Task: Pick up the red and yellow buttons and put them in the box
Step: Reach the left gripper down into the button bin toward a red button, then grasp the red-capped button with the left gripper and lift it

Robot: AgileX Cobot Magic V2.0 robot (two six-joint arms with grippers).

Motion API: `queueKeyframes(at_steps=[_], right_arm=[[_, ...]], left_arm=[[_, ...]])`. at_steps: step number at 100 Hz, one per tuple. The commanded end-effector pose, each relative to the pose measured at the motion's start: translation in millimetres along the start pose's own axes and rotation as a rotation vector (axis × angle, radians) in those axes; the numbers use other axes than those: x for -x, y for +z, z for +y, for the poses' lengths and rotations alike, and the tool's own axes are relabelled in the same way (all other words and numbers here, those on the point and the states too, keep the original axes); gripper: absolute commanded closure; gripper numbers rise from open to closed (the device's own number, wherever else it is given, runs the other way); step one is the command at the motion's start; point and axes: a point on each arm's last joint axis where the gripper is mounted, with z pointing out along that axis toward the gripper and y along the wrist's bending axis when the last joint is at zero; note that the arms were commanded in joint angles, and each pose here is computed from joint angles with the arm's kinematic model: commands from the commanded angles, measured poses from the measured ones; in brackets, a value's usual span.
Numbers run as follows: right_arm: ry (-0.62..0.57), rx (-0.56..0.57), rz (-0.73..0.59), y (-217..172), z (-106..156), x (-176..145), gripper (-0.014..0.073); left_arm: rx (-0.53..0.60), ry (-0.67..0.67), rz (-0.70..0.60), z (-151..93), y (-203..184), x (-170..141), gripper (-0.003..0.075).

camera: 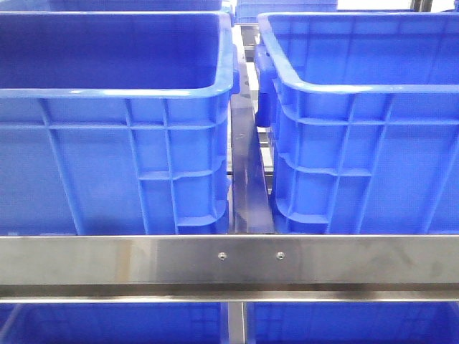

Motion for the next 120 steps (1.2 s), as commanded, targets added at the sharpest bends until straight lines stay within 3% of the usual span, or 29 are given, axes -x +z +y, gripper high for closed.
queueKeyframes(at_steps=[1, 24, 40, 56, 92, 120], right_arm=[[-0.009, 0.009, -0.122, -2.8, 1.1, 15.3, 0.0663], [-0.009, 0.009, -0.122, -2.8, 1.1, 15.3, 0.0663], [-0.009, 0.009, -0.122, -2.8, 1.1, 15.3, 0.0663], [-0.009, 0.009, -0.122, -2.8, 1.1, 15.3, 0.0663], [-0.009, 0.009, -0.122, -2.8, 1.1, 15.3, 0.0663], [-0.009, 0.009, -0.122, -2.8, 1.1, 15.3, 0.0663]], left_arm=[[-0.008, -0.01, -0.119, -0.9, -6.5, 17.7, 0.019], [-0.018, -0.021, -0.149, -1.7, -5.7, 20.7, 0.0174], [-0.052, -0.04, -0.094, -5.3, 12.3, 30.9, 0.0174], [-0.102, -0.018, -0.018, -16.4, 46.5, 45.4, 0.0174], [-0.225, 0.092, 0.149, -71.1, 141.0, 61.5, 0.0174], [-0.223, 0.151, 0.243, -90.9, 198.9, 54.2, 0.0174]])
